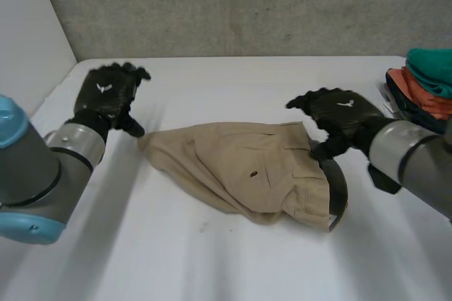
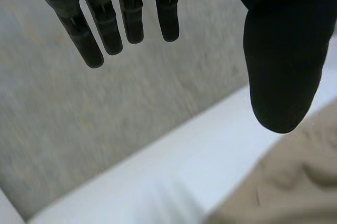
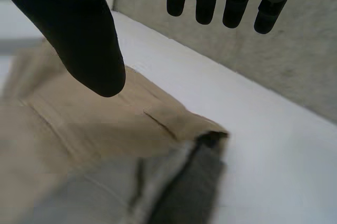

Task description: Fold the laundry.

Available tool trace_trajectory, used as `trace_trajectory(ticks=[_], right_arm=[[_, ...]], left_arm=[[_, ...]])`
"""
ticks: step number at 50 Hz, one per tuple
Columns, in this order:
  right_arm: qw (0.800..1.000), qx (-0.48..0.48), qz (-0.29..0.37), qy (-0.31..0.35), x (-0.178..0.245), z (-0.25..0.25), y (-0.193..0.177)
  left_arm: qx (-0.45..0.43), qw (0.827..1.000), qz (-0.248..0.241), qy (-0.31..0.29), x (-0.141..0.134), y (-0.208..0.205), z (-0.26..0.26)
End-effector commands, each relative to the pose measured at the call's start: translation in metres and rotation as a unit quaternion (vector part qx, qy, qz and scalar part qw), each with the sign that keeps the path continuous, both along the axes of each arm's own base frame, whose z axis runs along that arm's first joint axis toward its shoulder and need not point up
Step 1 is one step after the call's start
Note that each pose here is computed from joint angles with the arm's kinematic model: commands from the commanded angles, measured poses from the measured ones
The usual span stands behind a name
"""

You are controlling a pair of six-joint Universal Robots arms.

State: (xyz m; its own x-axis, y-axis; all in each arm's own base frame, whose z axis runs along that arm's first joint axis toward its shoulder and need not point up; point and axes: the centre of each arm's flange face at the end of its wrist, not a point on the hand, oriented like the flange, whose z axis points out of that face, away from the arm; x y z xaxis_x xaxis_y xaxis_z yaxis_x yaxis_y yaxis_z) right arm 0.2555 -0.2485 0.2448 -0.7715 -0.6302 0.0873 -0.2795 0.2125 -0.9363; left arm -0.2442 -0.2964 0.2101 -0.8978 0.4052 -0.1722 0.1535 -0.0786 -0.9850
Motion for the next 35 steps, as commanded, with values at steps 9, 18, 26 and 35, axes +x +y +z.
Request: trace_trajectory(ticks=[9, 18, 26, 35], right_arm=[[0.987, 0.089, 0.031, 0.128, 0.047, -0.063, 0.012], [0.964, 0.037, 0.095, 0.244, 0.026, -0.067, 0.040], [0.921, -0.002, 0.182, 0.344, -0.006, -0.041, 0.095], [0.961, -0.109, 0.080, 0.241, -0.002, 0.004, 0.057]], left_arm=[[0.050, 0.999, 0.011, -0.011, 0.005, -0.017, -0.037], [0.040, 0.999, 0.011, -0.005, 0.007, -0.012, -0.026], [0.040, 0.999, 0.002, -0.006, 0.002, -0.005, -0.025], [0.036, 0.998, -0.043, -0.011, -0.025, 0.014, -0.026]])
